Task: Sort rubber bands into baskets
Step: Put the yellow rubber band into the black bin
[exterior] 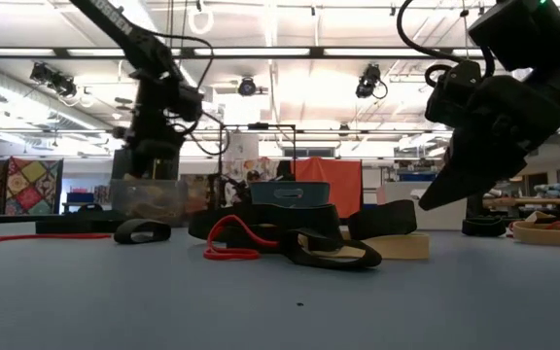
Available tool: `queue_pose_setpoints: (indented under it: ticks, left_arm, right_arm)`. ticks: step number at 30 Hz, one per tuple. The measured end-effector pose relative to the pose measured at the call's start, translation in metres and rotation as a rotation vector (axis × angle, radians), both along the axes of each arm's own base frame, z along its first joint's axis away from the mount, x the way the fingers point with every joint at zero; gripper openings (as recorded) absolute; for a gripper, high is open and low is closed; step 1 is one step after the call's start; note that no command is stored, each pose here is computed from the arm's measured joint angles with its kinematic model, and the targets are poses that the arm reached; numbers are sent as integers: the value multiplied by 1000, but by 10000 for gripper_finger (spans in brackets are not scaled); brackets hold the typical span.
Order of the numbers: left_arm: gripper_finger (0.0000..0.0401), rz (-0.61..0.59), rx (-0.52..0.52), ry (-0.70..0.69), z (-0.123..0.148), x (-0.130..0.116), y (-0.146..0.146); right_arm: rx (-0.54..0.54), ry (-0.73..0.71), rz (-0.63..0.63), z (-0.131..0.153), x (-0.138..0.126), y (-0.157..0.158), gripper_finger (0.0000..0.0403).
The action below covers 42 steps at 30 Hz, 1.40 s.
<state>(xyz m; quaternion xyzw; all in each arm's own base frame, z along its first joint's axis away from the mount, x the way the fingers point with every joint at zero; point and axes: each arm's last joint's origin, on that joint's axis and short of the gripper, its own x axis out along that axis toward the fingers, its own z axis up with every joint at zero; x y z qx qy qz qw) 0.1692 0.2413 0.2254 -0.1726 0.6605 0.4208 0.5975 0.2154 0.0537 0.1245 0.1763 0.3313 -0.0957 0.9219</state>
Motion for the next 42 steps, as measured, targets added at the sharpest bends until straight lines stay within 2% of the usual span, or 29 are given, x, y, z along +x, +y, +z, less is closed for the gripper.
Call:
queue_pose_setpoints:
  ticks: [6, 12, 18, 22, 29, 33, 39, 42]
  left_arm:
    - [8, 19, 19, -30, 3, -13, -13]
    - [9, -53, 63, -156, 14, -3, -17]
    - [15, -95, 91, -259, 14, 10, -15]
    - [45, -95, 122, -283, 15, 13, -12]
    - [131, -50, 119, -246, 14, 8, -12]
    - [152, -43, 120, -229, 20, 4, -17]
    - [152, -171, 108, -420, 41, 13, -37]
    - [152, -262, 149, -529, 48, 23, -56]
  right_arm:
    - [-1, 0, -1, 0, 0, 0, 19]
    - [-7, -7, -15, 0, 0, 0, 14]
    - [-3, -14, -33, 1, 1, -1, 31]
    - [-12, -19, -55, 1, 1, -1, 40]
    - [-6, -20, -65, 1, 1, -5, 49]
    - [35, -44, -40, 8, 1, -6, 50]
    - [75, -90, -36, 18, 0, -7, 50]
    - [77, -78, -40, 16, 0, -7, 50]
